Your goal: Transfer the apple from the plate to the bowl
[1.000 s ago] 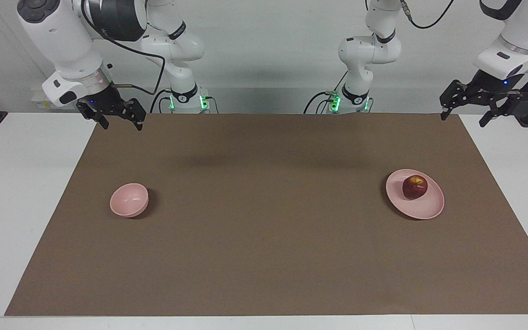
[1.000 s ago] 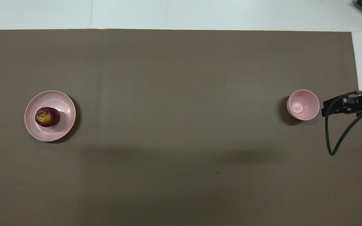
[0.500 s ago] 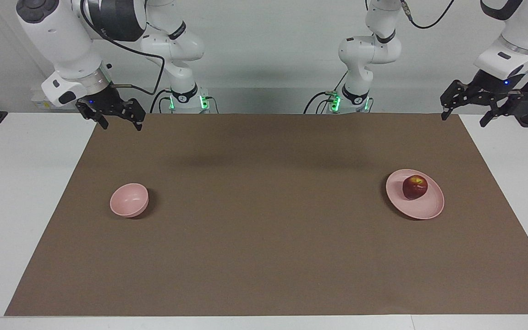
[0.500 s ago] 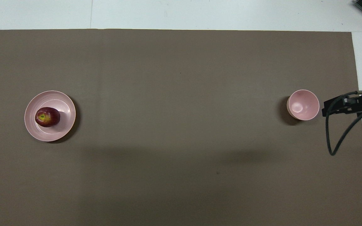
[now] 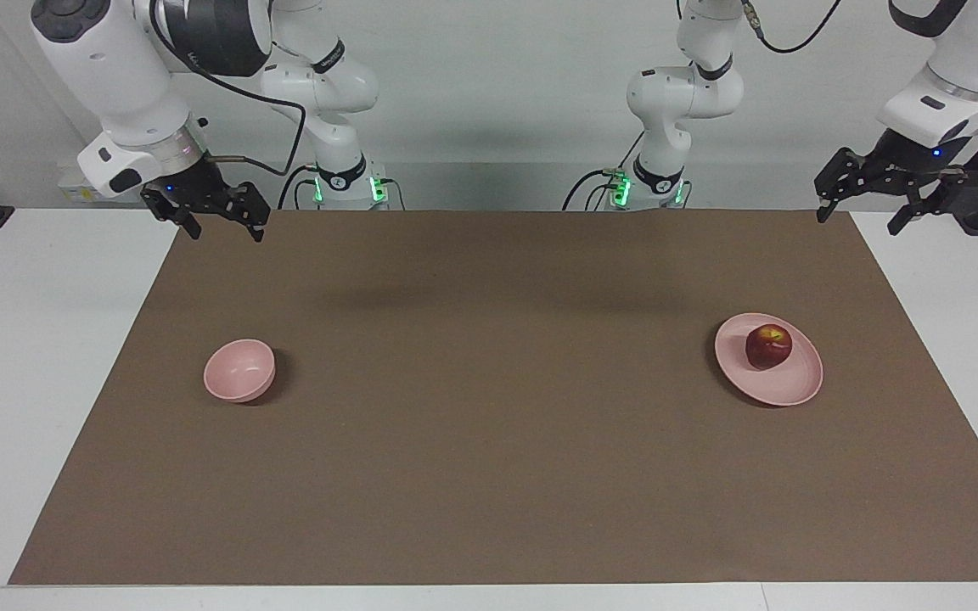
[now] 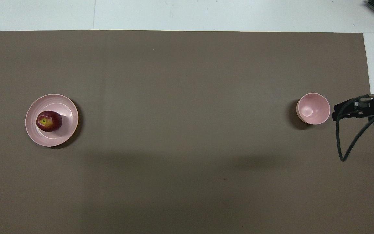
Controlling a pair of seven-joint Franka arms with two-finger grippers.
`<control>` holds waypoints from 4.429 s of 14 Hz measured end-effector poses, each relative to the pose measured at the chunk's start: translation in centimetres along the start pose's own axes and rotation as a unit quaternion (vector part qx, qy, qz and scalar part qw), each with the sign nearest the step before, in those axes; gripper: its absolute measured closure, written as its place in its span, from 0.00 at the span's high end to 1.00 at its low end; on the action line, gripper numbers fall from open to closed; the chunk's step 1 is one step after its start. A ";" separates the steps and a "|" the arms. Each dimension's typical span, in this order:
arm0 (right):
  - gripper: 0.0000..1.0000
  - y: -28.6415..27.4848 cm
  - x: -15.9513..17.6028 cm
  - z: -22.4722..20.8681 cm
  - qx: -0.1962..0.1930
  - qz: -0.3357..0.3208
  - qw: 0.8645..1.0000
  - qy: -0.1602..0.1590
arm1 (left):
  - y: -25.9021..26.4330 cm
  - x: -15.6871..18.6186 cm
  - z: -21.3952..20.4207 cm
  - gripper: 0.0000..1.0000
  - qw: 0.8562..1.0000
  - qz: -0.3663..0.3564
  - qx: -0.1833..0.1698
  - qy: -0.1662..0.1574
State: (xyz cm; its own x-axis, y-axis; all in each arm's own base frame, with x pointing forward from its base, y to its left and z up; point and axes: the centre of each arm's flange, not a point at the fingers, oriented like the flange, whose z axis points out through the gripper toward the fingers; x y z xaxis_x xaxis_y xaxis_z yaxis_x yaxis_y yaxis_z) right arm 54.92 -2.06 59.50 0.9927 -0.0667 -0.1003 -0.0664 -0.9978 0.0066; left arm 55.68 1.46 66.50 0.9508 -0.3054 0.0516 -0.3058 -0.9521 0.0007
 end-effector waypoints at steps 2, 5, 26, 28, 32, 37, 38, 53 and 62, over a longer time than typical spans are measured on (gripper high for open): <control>1.00 0.0 0.0 0.0 0.000 0.000 1.000 0.000 | 0.0 0.0 0.0 1.00 1.000 0.000 0.000 0.000; 1.00 0.0 0.0 0.0 0.000 0.000 1.000 0.000 | 0.0 0.0 0.0 1.00 1.000 0.000 0.000 0.000; 1.00 0.4 0.3 -0.3 0.001 0.004 1.000 0.016 | -0.7 1.3 10.1 1.00 1.000 0.007 -0.019 0.014; 1.00 0.1 0.3 -0.3 0.001 0.001 1.000 0.016 | -1.1 1.1 13.1 1.00 1.000 0.010 -0.019 0.012; 1.00 -0.1 0.3 -0.3 0.000 0.000 1.000 0.016 | -3.1 -0.1 18.9 1.00 1.000 0.001 -0.010 0.026; 1.00 -0.1 0.3 -0.3 0.000 0.000 1.000 0.016 | -3.8 -0.8 25.3 1.00 0.999 -0.007 0.000 0.034; 1.00 -0.1 0.3 -0.3 0.000 0.000 1.000 0.016 | -3.7 -1.0 26.5 1.00 0.999 -0.008 0.001 0.035; 1.00 -0.1 0.3 -0.3 0.000 0.000 1.000 0.016 | -3.9 -3.3 32.2 0.77 0.996 -0.073 -0.034 0.040; 1.00 -0.1 0.3 -0.3 0.000 0.000 1.000 0.016 | -3.8 -2.9 31.9 0.77 0.996 -0.071 -0.032 0.046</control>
State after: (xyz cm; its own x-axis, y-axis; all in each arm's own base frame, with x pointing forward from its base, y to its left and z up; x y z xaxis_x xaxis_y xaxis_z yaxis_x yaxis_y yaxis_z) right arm 55.28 -2.03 59.75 0.9954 -0.0658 -0.0693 -0.0656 -0.9978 0.0056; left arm 55.61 5.46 34.53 0.9770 -0.1628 0.1373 -0.1746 -0.9815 0.0781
